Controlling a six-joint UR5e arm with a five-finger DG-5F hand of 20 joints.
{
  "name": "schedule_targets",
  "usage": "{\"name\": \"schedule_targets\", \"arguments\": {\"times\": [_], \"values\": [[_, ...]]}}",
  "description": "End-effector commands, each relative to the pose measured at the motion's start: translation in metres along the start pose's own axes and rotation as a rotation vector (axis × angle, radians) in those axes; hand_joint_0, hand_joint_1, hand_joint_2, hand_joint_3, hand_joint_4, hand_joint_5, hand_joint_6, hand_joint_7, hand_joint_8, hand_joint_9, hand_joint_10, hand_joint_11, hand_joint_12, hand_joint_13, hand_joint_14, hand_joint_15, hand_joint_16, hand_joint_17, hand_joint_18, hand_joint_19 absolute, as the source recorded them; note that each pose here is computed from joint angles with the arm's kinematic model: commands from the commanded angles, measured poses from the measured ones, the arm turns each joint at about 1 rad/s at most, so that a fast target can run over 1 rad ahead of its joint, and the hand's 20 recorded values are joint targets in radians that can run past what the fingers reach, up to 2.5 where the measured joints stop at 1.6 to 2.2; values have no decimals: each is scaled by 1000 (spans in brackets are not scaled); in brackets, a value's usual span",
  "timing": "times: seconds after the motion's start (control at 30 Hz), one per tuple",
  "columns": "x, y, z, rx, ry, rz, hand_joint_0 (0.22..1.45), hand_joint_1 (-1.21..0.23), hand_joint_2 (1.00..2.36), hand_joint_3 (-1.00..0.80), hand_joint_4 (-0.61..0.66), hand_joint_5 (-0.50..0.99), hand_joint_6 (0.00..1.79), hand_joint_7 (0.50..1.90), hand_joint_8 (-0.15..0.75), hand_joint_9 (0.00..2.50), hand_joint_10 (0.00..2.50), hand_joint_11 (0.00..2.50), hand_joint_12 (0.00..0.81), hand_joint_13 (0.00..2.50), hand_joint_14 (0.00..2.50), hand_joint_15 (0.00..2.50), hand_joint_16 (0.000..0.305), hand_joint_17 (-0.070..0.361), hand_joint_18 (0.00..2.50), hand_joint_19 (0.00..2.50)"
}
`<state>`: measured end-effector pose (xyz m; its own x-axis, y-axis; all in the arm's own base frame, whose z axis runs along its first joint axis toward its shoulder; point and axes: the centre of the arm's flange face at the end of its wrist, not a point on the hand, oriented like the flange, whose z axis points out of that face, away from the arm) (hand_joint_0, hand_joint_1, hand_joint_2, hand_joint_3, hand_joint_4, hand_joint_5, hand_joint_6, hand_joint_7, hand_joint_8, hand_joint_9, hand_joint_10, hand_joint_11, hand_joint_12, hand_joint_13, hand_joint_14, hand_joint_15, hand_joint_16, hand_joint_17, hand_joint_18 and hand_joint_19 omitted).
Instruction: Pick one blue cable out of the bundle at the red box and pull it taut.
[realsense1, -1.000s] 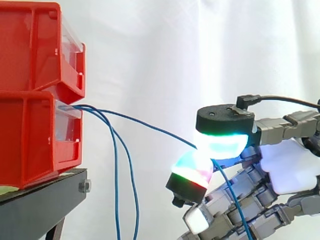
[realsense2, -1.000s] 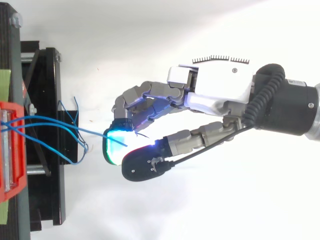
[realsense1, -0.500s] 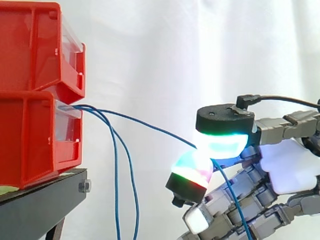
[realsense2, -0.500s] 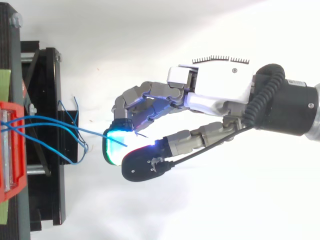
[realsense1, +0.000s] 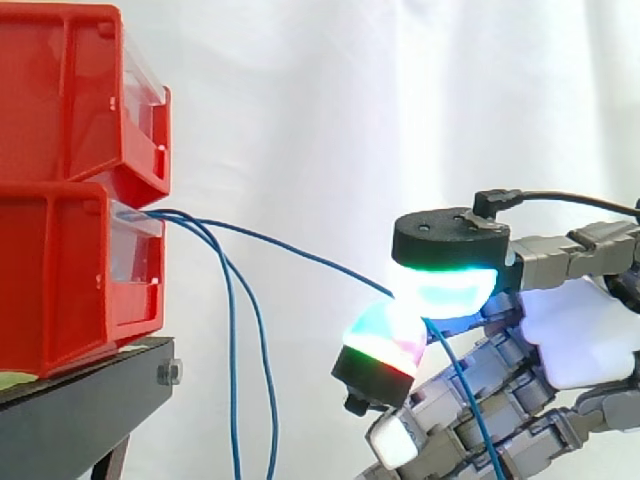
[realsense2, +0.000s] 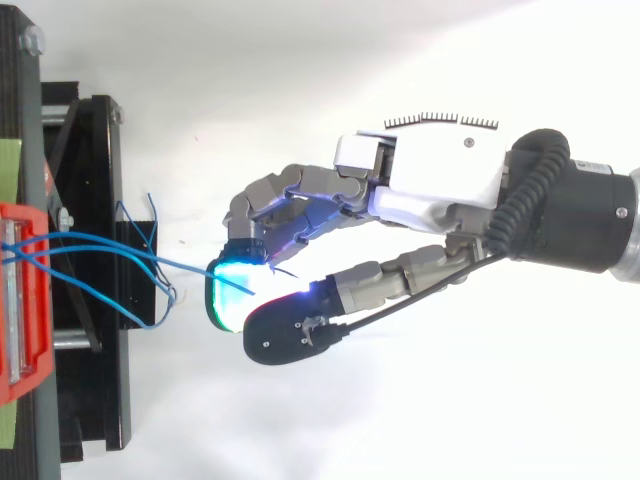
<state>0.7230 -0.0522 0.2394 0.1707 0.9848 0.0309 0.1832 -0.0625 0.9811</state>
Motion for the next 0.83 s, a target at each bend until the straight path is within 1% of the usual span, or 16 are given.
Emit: {"name": "schedule_targets", "arguments": {"times": [0.0,0.37,0.5,0.53,0.63,0.8], "values": [[0,0,0,0,0,0,582,-689,1027,18,-12,-144,816,1093,236,636,12,551,379,231,0,36,54,122,343,209],[1,1,0,-1,2,0,582,-689,1027,20,-15,-143,814,1096,238,633,11,555,379,231,2,38,54,123,343,209],[0,-1,0,2,0,-1,582,-689,1027,20,-15,-143,814,1097,238,636,11,548,379,231,0,39,54,123,343,208],[0,1,0,-1,0,0,582,-689,1027,19,-11,-143,814,1095,237,636,10,548,379,231,0,39,54,123,342,209],[1,1,0,-1,2,0,582,-689,1027,18,-10,-143,814,1095,237,636,11,557,379,231,0,35,55,123,344,212],[0,0,0,0,0,0,582,-689,1027,18,-14,-143,813,1099,237,637,11,557,378,231,1,39,55,123,345,209]]}}
